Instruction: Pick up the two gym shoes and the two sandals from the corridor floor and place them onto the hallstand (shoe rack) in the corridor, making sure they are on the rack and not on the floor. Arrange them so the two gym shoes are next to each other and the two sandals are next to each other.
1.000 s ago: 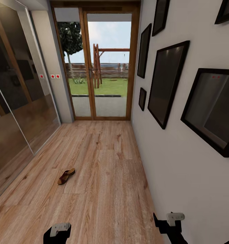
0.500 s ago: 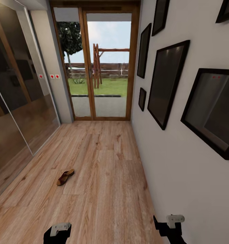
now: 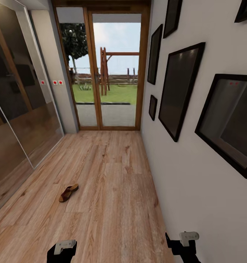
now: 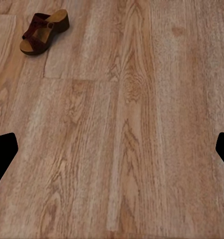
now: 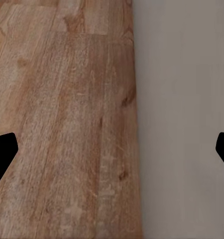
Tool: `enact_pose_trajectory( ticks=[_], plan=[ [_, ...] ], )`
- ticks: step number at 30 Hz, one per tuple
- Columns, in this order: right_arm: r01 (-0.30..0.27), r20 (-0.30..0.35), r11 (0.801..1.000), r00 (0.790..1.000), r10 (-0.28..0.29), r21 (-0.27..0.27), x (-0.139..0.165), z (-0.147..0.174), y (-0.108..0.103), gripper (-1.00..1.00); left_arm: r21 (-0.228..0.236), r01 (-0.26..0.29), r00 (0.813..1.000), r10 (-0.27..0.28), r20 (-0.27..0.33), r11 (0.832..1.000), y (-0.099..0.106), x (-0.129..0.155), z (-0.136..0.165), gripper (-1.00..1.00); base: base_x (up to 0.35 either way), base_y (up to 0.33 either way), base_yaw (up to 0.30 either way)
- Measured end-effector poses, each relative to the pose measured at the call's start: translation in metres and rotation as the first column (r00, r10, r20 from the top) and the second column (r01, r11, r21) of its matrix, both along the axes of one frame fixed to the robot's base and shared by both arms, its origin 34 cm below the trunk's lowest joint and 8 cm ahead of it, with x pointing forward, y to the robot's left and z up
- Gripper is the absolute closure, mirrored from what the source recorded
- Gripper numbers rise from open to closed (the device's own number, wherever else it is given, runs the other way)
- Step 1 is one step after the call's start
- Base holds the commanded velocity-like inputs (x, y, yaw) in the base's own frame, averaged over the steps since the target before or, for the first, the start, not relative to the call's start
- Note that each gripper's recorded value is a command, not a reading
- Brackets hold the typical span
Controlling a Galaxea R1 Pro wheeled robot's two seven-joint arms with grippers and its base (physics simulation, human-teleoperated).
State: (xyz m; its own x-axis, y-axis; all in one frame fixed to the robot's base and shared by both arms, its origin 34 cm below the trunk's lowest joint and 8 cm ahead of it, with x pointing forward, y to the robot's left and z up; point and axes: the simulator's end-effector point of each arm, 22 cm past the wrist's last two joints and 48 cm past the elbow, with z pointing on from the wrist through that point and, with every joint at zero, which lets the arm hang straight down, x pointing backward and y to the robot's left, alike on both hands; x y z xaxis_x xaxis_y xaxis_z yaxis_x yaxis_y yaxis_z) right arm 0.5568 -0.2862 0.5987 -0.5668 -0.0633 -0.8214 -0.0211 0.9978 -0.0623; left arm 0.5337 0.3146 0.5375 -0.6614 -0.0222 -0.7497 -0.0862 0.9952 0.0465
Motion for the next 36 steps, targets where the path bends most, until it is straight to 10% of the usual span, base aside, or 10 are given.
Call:
enact_pose_trajectory(
  ticks=[36],
  plan=[
    [-0.107,-0.005,0.994,0.994,0.107,-0.002,-0.003,-0.002,0.038,-1.00,0.004,-0.015,1.000,0.015,0.004,1.000,0.006,0.000,0.001,-1.00,0.065,-0.001,0.000]
  ],
)
